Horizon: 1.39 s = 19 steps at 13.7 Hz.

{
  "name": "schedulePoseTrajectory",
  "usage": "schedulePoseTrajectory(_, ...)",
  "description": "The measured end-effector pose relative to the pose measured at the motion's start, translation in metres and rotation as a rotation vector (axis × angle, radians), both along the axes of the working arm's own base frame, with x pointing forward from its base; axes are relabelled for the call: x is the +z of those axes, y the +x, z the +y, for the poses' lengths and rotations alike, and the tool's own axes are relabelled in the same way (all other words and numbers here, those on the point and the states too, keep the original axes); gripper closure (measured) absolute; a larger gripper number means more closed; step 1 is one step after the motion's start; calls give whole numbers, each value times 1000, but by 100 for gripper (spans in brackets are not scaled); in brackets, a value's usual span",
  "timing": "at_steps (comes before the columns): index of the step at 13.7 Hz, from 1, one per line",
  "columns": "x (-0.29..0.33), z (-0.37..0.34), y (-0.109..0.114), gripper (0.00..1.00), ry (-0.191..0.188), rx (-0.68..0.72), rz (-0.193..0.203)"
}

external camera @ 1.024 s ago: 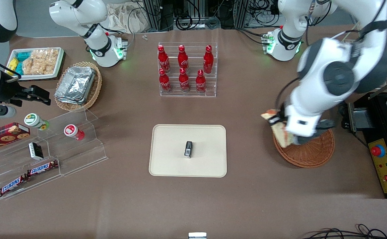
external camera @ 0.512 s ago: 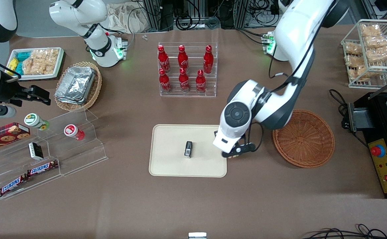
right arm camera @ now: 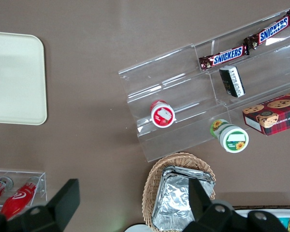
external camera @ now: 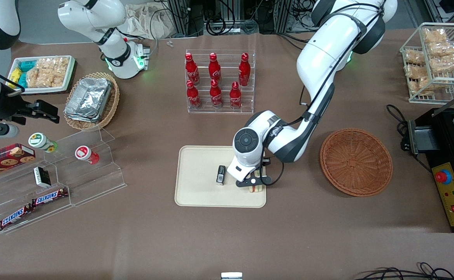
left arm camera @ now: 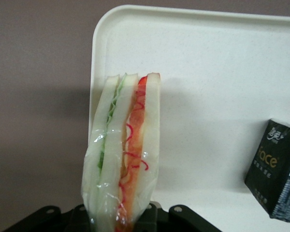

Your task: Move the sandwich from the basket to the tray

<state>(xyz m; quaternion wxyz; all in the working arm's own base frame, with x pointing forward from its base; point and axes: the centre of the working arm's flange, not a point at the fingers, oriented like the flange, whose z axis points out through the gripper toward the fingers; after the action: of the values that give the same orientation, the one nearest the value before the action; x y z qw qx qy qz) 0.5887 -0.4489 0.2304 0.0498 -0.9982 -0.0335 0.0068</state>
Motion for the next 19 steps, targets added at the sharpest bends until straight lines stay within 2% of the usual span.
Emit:
schedulePoseTrajectory(1,2,0,2,80,-4,-13,-5)
schedulePoseTrajectory(2,3,-1,3,74,-13,-21,-14)
schedulePoseTrajectory(9,23,0,18,2,-50,-10,-66)
schedulePoseTrajectory(11,43,4,25,0,-51,1,-81)
schedulePoseTrajectory(14,92,37,35,0,19,53,-61)
schedulePoseTrajectory(15,117,60,45,0,22,96,-54)
schedulePoseTrajectory(18,214,161,69,0,-83,166,8)
schedulePoseTrajectory(19,243,192,68,0,-94,168,14)
